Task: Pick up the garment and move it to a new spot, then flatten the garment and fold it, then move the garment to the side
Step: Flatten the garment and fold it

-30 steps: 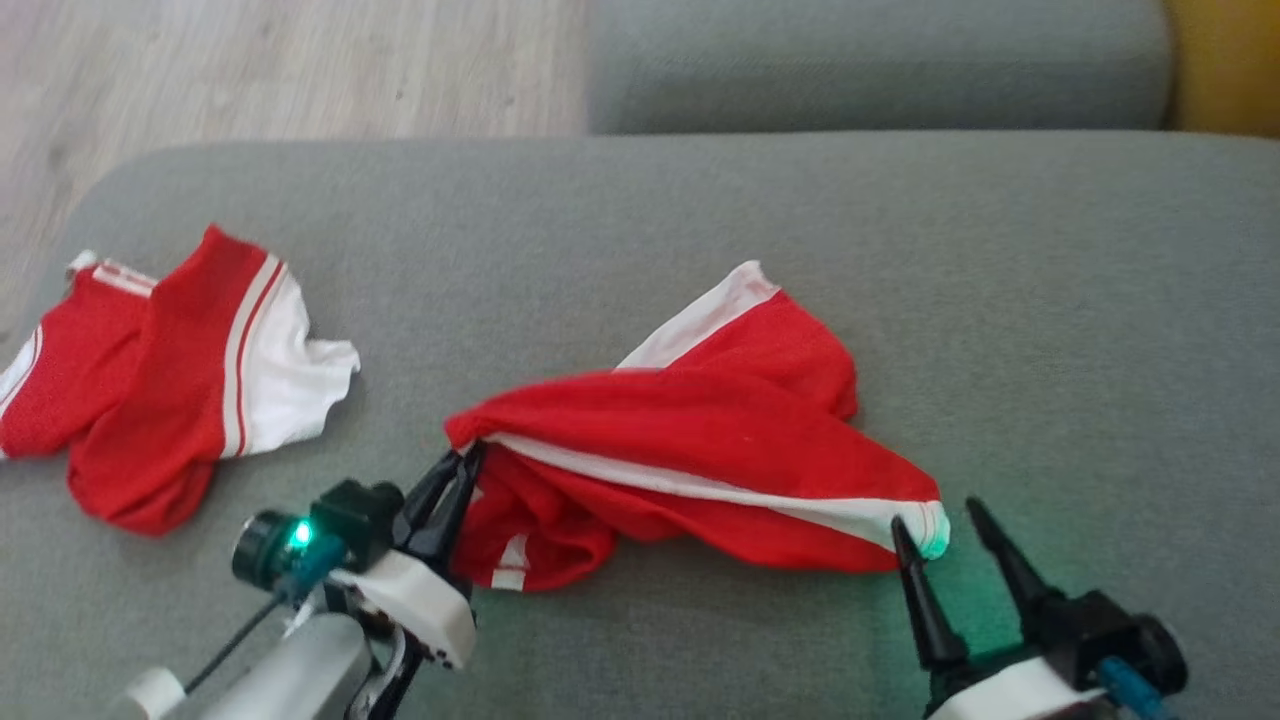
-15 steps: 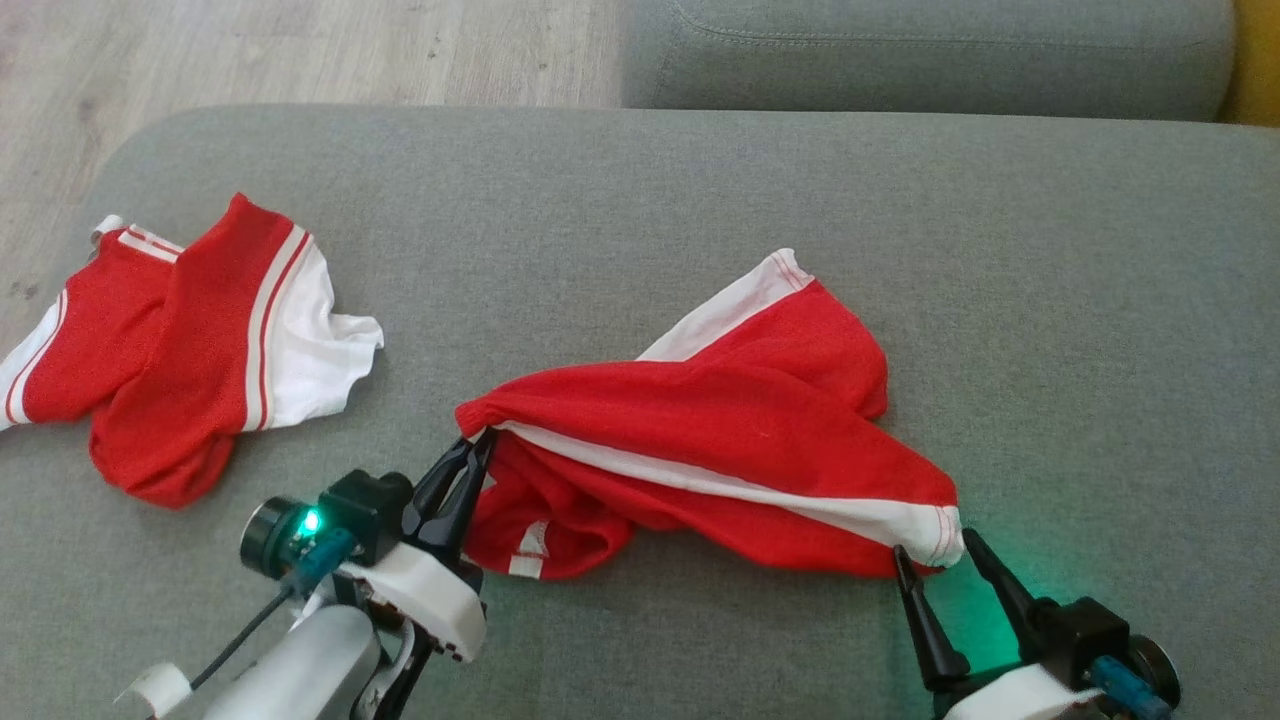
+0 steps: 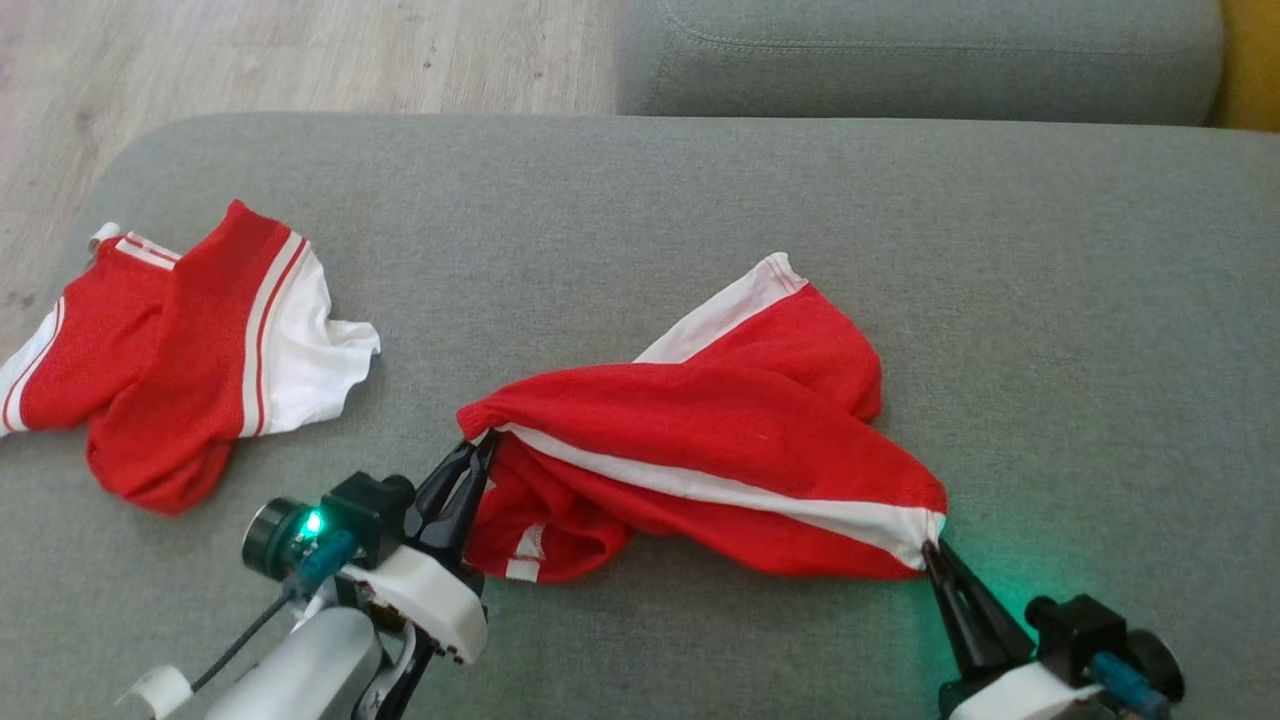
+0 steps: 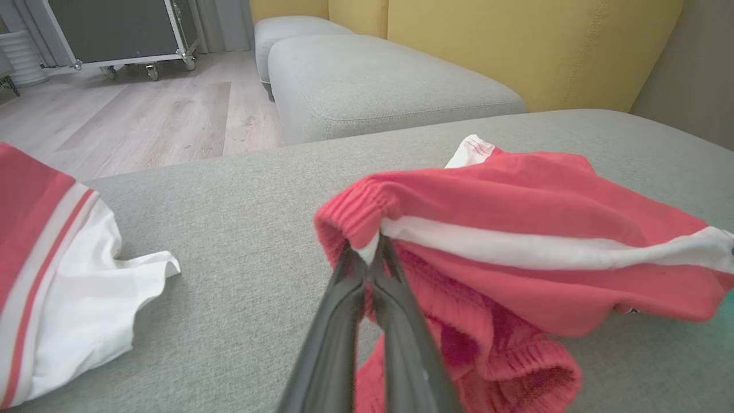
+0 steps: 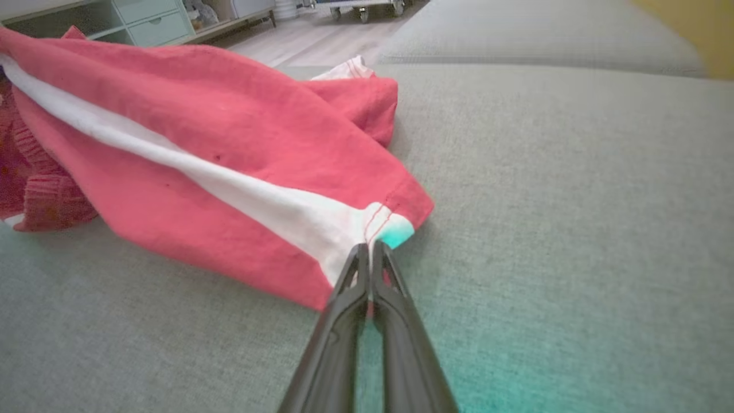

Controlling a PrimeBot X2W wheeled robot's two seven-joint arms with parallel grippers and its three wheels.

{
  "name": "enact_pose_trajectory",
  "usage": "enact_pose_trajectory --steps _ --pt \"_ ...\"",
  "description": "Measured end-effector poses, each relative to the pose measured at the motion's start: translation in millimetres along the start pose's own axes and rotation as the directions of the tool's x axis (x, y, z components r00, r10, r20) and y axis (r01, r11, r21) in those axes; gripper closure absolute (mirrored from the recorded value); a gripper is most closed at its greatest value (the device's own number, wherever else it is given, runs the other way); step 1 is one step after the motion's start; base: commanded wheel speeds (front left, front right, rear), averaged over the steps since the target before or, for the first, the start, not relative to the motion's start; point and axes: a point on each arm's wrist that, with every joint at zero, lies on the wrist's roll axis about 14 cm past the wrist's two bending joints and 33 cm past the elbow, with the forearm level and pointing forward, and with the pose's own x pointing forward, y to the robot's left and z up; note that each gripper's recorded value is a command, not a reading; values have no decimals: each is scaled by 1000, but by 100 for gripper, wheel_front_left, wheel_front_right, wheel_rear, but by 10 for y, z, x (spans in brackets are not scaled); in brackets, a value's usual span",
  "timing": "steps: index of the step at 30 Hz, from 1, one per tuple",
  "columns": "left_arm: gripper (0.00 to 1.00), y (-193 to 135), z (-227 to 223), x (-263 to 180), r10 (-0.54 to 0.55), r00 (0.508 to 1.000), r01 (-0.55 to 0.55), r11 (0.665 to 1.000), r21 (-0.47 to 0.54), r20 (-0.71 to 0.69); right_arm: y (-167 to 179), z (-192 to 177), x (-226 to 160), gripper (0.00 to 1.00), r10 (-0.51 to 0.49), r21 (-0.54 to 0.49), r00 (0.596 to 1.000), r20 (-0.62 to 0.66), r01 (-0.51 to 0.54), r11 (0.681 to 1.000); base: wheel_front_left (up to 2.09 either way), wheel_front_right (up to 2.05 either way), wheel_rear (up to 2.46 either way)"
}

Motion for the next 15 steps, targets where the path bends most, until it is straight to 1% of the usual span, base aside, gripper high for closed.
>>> enact_pose_trajectory --steps 2,4,5,7,9,11,13,15 --pt "100 -28 38 5 -16 1000 16 1000 5 14 -25 96 5 100 -4 -18 1000 30 5 1000 0 0 0" --pt "100 -51 99 23 -42 999 41 999 27 29 -84 284 17 100 -21 -31 996 88 24 999 0 0 0" --pt "100 -51 99 23 -42 999 41 999 27 29 -84 284 17 100 -21 -31 996 88 24 999 0 0 0" --pt "100 -57 193 58 -73 996 70 996 63 46 -185 528 35 100 -48 -38 986 162 55 998 0 0 0" --pt "100 -33 347 125 -101 993 93 989 119 65 -271 814 61 100 -64 -52 968 242 79 995 0 0 0" --pt "100 -16 564 232 -138 987 121 976 179 83 -365 1164 101 100 -73 -72 940 333 103 992 0 0 0" --pt "100 -36 837 381 -187 977 157 955 250 102 -531 1579 155 100 -92 -89 898 430 144 986 0 0 0" --pt "100 -69 1186 551 -235 961 181 933 311 143 -729 2003 223 100 -94 -134 854 511 188 973 0 0 0"
